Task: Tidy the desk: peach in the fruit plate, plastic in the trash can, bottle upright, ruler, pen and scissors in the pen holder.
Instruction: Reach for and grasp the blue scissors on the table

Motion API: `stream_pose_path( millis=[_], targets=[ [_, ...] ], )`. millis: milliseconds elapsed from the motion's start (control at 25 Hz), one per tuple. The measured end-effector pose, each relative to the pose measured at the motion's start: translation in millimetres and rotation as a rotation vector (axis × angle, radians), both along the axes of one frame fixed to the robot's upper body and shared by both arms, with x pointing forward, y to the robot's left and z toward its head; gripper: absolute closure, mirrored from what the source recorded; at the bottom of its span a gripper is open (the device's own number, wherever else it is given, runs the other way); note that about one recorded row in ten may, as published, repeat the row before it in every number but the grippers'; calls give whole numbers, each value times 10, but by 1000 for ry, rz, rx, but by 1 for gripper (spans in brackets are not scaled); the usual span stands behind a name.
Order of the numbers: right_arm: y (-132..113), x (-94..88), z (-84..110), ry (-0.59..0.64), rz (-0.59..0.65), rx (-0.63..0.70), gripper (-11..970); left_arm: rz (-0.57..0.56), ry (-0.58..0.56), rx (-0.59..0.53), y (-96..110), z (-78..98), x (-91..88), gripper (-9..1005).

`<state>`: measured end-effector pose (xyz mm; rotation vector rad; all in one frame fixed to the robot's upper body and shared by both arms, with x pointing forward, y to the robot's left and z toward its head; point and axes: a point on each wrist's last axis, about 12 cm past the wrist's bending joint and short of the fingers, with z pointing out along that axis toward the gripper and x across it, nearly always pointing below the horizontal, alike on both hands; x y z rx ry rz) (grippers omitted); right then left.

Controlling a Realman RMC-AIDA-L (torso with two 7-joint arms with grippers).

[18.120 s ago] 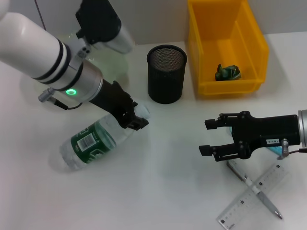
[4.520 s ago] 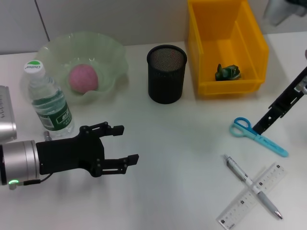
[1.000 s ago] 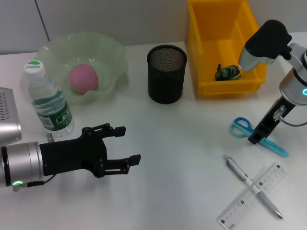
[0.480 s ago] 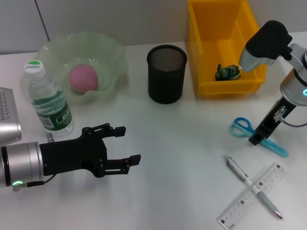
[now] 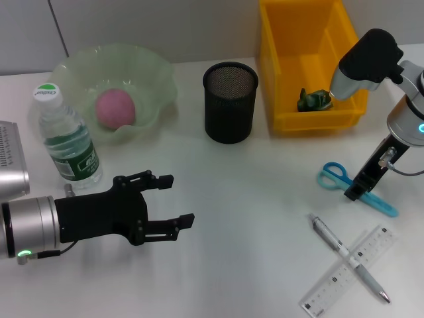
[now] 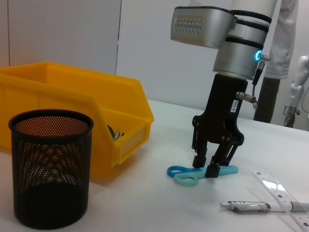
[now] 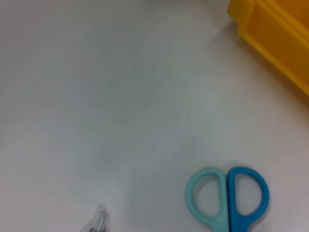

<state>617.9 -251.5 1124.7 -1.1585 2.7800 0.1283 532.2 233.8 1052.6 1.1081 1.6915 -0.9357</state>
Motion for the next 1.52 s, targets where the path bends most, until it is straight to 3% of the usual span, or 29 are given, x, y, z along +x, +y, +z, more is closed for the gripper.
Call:
stream_pose_path(
  millis=[1520],
  targets=[
    [-5,-5,-8,3,1,-8,664,7,-5,5,-5,6,26,135]
  ],
)
